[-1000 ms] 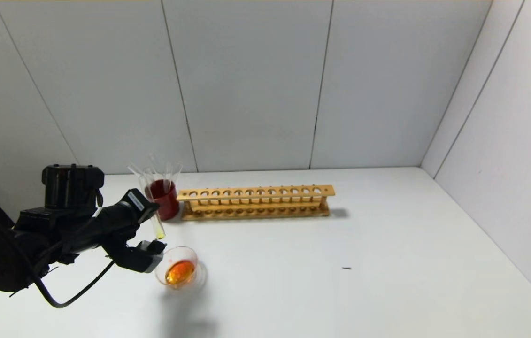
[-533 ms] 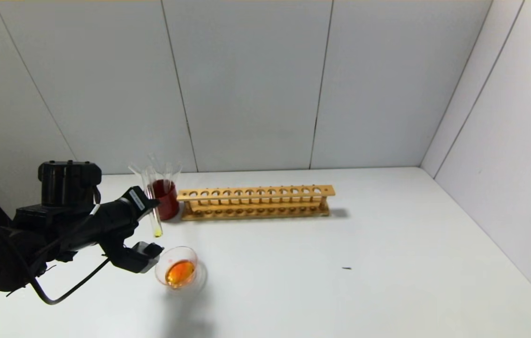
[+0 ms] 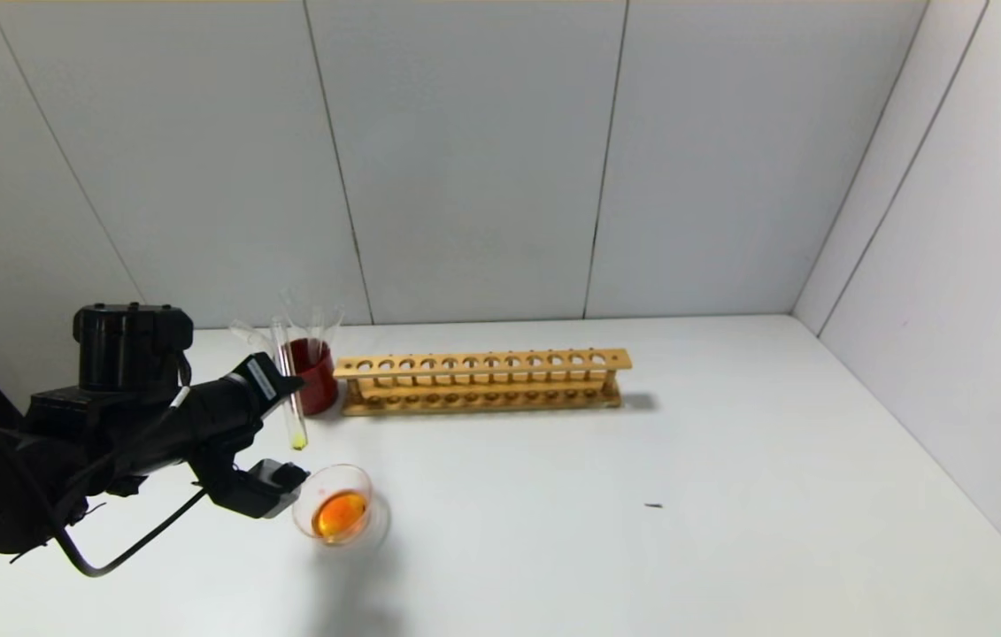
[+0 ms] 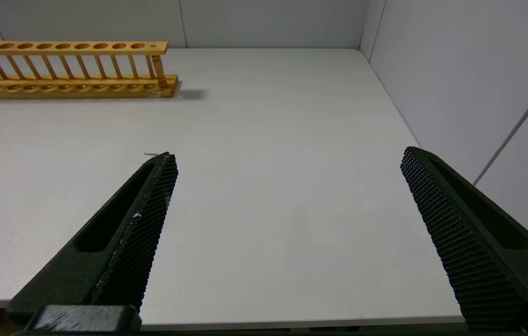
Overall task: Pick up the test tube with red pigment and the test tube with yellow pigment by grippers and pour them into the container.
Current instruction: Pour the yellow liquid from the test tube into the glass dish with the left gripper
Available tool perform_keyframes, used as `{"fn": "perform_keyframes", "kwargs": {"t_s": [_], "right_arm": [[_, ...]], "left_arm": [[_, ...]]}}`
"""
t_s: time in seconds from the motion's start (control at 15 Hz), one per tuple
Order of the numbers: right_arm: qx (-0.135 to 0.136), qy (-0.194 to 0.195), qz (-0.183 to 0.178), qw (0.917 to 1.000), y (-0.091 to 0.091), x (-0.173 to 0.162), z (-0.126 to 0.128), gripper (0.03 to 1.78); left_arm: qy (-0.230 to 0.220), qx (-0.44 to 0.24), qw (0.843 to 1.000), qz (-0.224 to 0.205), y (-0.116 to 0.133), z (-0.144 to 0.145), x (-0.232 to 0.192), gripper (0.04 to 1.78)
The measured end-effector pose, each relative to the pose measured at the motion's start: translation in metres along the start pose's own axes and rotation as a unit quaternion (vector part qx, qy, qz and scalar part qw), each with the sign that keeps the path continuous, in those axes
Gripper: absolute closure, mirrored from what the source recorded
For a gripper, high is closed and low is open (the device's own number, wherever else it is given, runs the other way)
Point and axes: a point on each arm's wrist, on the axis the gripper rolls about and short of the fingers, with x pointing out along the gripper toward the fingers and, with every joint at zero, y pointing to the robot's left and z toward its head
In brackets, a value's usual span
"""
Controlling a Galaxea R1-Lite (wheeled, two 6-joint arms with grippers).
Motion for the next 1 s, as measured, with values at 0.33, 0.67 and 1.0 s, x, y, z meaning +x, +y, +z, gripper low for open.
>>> {"fn": "perform_keyframes", "kwargs": {"t_s": [0.33,0.67,1.0], "right_arm": [[0.0,0.0,0.0,1.0,0.0,0.0,0.0,0.06],[0.0,0.0,0.0,1.0,0.0,0.0,0.0,0.06],[0.0,0.0,0.0,1.0,0.0,0.0,0.0,0.06]], "left_arm": [[0.007,0.03,0.999,0.005,0.003,-0.002,-0.002,1.52],[0.027,0.046,0.999,0.001,0.006,-0.004,-0.01,1.52],[0.032,0.044,0.999,0.006,0.008,-0.006,-0.014,1.52]]}}
